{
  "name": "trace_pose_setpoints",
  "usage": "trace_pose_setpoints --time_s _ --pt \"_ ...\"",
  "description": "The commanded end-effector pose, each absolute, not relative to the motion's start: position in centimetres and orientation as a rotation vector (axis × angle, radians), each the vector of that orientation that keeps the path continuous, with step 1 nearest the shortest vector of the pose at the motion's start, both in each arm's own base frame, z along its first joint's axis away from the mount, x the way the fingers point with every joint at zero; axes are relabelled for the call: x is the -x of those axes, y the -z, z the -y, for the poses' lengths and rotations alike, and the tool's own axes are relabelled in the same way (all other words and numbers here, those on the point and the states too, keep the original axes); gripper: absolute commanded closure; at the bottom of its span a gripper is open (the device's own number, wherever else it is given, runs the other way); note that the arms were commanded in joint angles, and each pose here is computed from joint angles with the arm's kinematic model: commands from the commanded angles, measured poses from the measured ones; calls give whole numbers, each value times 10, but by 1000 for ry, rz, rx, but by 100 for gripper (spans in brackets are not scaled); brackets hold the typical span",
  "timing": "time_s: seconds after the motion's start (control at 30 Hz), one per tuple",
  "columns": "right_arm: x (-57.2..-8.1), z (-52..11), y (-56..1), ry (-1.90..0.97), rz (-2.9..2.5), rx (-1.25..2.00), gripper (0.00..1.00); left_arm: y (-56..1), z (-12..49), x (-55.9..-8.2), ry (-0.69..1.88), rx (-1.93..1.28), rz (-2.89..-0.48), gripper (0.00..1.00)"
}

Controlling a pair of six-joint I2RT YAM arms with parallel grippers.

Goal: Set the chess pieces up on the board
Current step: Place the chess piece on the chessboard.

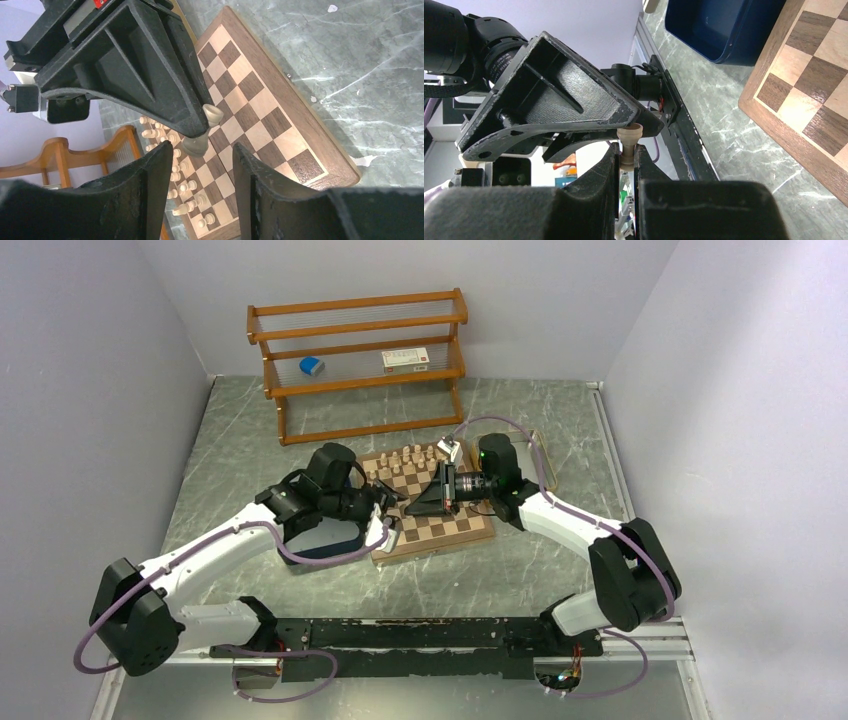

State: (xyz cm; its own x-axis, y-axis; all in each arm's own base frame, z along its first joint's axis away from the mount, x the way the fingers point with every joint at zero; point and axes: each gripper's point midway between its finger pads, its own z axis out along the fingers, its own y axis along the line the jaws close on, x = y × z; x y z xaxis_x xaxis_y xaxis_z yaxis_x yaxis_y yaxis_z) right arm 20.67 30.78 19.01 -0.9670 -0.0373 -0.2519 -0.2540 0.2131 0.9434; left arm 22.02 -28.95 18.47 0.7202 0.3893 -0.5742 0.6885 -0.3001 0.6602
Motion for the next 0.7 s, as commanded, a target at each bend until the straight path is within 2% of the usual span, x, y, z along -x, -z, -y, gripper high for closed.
trace_pose_setpoints --time_s 0.0,0.27,0.5,0.67 --pt "-214 -310 -200 -1855 -2271 282 90 -198 298 -213 408 -1931 -739 50" --pt "-216 -311 -196 -1840 -2278 270 90 -197 301 -215 443 -1925 -792 67" --pt "-217 -312 -191 -1849 -2290 266 90 -194 302 -213 445 -1941 -762 61" --pt "-220 -313 -191 -1842 -2296 262 90 -194 302 -214 443 -1946 -763 65"
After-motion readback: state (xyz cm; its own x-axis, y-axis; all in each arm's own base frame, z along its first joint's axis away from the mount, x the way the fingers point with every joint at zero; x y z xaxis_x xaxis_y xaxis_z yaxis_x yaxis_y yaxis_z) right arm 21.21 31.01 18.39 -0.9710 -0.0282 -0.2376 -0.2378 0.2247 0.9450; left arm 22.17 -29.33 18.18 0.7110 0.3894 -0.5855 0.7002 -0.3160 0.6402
